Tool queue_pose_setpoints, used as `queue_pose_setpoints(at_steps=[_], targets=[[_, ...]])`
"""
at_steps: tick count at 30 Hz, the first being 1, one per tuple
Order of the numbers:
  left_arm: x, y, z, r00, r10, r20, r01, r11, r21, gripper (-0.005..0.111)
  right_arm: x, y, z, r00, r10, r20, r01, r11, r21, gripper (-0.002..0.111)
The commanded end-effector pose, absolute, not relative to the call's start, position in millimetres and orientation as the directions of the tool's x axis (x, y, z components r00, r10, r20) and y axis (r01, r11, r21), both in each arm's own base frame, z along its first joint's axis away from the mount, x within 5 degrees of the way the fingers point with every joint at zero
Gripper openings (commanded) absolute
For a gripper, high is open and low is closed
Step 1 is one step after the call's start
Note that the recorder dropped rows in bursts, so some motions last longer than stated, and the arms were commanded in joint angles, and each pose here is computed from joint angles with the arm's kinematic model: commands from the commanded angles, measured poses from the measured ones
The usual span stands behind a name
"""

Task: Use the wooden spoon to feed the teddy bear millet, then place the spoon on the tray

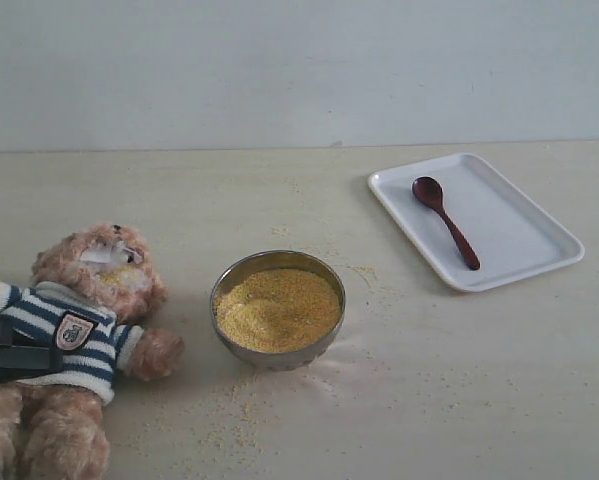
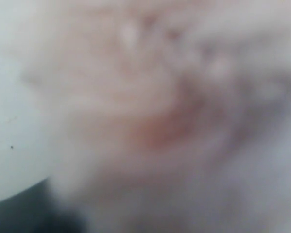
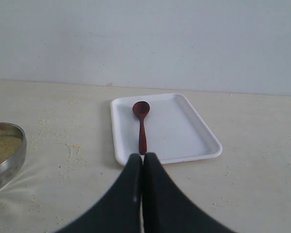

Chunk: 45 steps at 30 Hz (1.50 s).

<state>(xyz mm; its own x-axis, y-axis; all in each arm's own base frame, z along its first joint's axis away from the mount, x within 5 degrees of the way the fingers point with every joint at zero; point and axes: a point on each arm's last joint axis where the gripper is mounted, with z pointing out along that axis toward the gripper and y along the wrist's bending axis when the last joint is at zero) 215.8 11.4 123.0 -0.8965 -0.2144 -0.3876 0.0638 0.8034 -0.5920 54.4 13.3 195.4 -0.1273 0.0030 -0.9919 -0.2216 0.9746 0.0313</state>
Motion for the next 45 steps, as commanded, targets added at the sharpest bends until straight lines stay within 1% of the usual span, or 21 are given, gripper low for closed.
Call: queue_pose_setpoints(at_steps=[1, 6, 9, 15, 19, 23, 28, 33, 37, 41, 45], targets=[[219, 13, 124, -0.888, -0.246, -0.389, 0.038, 0.804, -0.594, 0.051, 54, 13, 194, -0.122, 0.004, -0.992, -0.216, 0.976, 0.030, 0.000], [219, 12, 126, -0.885, -0.259, -0.388, 0.036, 0.791, -0.611, 0.062, 54, 13, 194, -0.122, 0.004, -0.992, -0.216, 0.976, 0.030, 0.000], [220, 11, 130, -0.878, -0.264, -0.399, 0.047, 0.782, -0.622, 0.066, 54, 13, 194, -0.122, 0.004, -0.992, -0.216, 0.976, 0.030, 0.000], [218, 15, 146, -0.850, -0.274, -0.450, 0.057, 0.802, -0.595, 0.066, 54, 13, 194, -0.122, 0.004, -0.992, -0.216, 0.976, 0.030, 0.000], [213, 25, 158, -0.823, -0.327, -0.464, 0.015, 0.805, -0.593, 0.066, 54, 13, 194, -0.122, 0.004, -0.992, -0.216, 0.976, 0.030, 0.000], [208, 29, 168, -0.806, -0.344, -0.481, 0.028, 0.791, -0.612, 0.066, 54, 13, 194, -0.122, 0.004, -0.992, -0.216, 0.976, 0.030, 0.000], [204, 31, 166, -0.828, -0.339, -0.447, -0.007, 0.803, -0.595, 0.066, 54, 13, 194, -0.122, 0.004, -0.992, -0.216, 0.976, 0.030, 0.000], [203, 31, 165, -0.834, -0.340, -0.435, -0.019, 0.805, -0.593, 0.066, 54, 13, 194, -0.122, 0.004, -0.992, -0.216, 0.976, 0.030, 0.000], [201, 33, 167, -0.829, -0.343, -0.441, -0.029, 0.815, -0.579, 0.066, 54, 13, 194, -0.122, 0.004, -0.992, -0.216, 0.976, 0.030, 0.000], [196, 43, 174, -0.808, -0.387, -0.444, -0.078, 0.817, -0.571, 0.066, 54, 13, 194, -0.122, 0.004, -0.992, -0.216, 0.976, 0.030, 0.000], [189, 51, 186, -0.763, -0.416, -0.494, -0.091, 0.827, -0.555, 0.064, 54, 13, 194, -0.122, 0.004, -0.992, -0.216, 0.976, 0.030, 0.000]])
